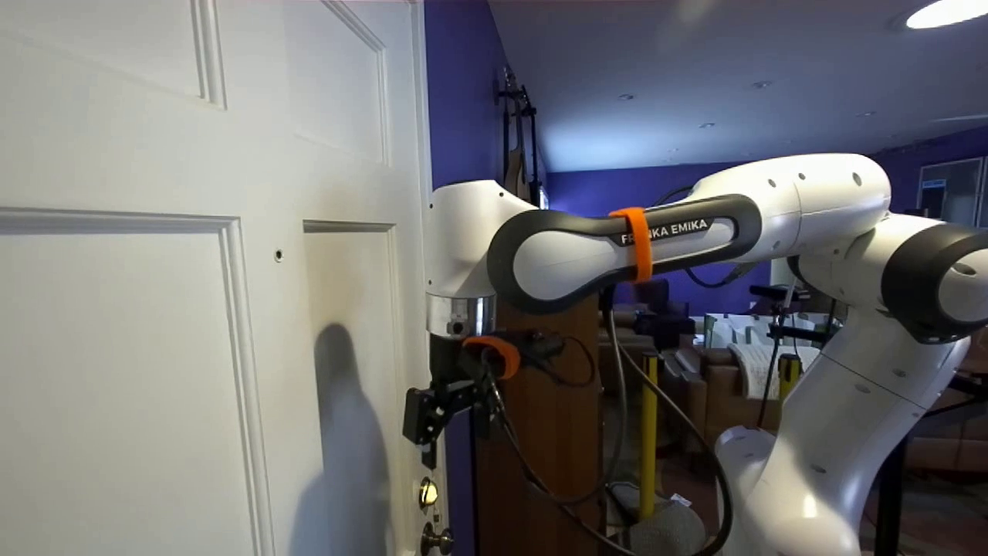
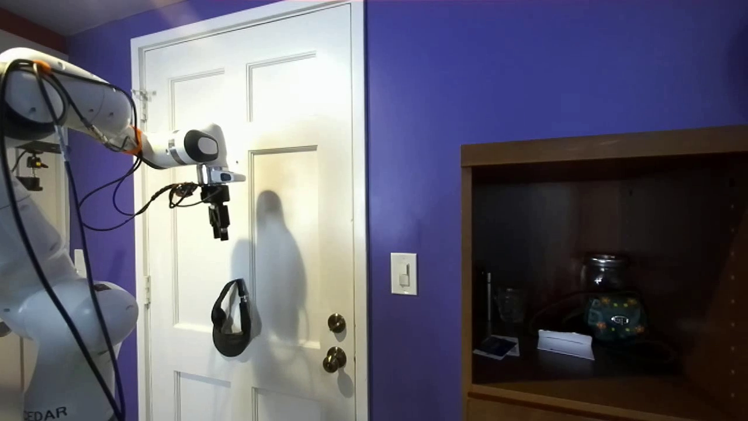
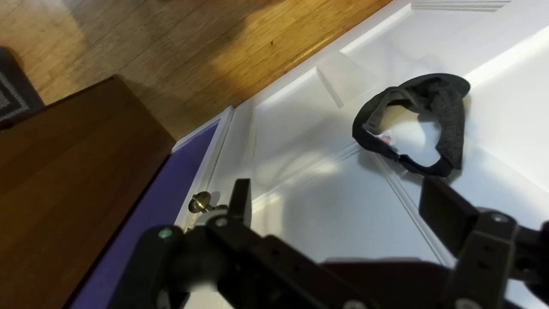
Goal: Pick up the black tennis hat and hang it on the hanger on the door
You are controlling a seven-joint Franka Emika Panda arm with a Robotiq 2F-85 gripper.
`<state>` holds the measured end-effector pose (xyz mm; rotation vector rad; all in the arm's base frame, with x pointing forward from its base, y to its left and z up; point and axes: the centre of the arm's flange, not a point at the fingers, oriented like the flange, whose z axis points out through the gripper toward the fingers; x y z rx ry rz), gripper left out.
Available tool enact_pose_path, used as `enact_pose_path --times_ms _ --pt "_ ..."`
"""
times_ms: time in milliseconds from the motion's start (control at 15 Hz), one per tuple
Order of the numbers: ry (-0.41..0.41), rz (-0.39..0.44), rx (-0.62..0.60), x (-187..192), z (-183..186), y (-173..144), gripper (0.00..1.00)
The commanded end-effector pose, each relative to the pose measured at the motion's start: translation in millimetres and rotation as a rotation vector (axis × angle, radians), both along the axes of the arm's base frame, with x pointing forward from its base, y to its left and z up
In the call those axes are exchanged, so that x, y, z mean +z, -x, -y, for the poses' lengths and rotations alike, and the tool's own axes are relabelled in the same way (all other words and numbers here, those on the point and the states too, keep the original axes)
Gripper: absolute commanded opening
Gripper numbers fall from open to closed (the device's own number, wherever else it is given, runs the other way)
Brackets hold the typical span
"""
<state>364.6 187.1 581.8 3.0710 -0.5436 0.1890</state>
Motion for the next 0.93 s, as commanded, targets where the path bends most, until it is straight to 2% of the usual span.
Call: enact_pose_path --times_ms 0,467,533,867 --pt "0.058 0.054 0.022 34.1 6.4 8.9 1.00" --pt "0.088 0.170 0.010 61.6 9.2 9.5 1.00" --pt "0.065 0.130 0.010 54.1 7.3 9.5 1.00" --pt "0.071 0.143 0.007 57.8 7.9 8.9 1.00"
